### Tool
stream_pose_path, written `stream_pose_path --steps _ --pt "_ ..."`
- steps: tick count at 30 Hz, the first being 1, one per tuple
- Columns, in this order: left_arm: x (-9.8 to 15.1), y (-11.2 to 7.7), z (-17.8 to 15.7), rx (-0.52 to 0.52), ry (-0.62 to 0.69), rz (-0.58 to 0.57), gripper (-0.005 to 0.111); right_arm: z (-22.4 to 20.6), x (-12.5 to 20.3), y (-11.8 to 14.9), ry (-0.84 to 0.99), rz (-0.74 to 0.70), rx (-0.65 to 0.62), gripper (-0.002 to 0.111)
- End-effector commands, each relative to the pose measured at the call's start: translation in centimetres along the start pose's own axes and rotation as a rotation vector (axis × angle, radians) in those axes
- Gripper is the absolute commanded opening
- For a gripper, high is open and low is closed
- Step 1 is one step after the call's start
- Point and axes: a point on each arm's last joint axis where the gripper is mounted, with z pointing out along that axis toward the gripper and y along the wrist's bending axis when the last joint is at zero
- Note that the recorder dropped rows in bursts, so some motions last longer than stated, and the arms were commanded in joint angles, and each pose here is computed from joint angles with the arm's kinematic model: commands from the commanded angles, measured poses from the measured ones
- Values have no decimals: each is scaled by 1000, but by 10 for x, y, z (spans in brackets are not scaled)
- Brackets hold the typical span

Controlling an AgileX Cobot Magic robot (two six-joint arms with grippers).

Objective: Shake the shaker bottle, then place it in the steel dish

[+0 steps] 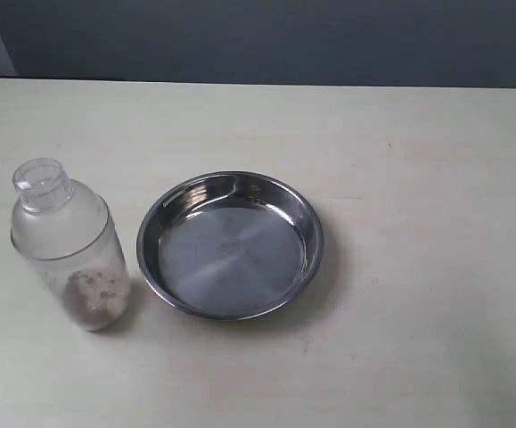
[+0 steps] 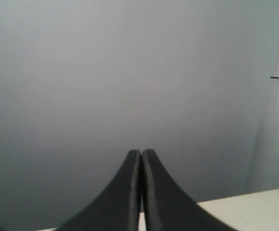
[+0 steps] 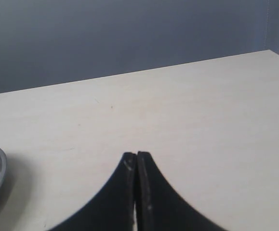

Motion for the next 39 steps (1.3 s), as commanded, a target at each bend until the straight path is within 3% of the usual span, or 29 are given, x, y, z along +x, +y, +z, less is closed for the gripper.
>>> stream_pose_path --steps 1,4,6,7,10,11,15,21,28,39 --pt "3 -1 6 28 -2 -23 1 0 -1 0 -11 -2 3 -1" --pt "6 -5 6 75 28 149 8 0 -1 0 -11 -2 3 -1" --pt "7 -11 5 147 31 223 26 0 -1 0 -11 -2 3 -1" --pt "8 -12 5 153 37 209 37 0 -1 0 -11 -2 3 -1" --pt "12 -6 6 101 83 185 92 0 -1 0 -11 -2 3 -1" --pt "14 -5 6 89 110 189 105 0 -1 0 -11 -2 3 -1" --pt "26 -9 8 171 190 243 105 0 -1 0 -11 -2 3 -1" --pt "57 -9 4 204 279 129 105 0 -1 0 -11 -2 3 -1" --pt "94 -7 -24 178 343 12 105 0 -1 0 -11 -2 3 -1" --pt "130 4 -64 32 323 -16 105 0 -1 0 -11 -2 3 -1"
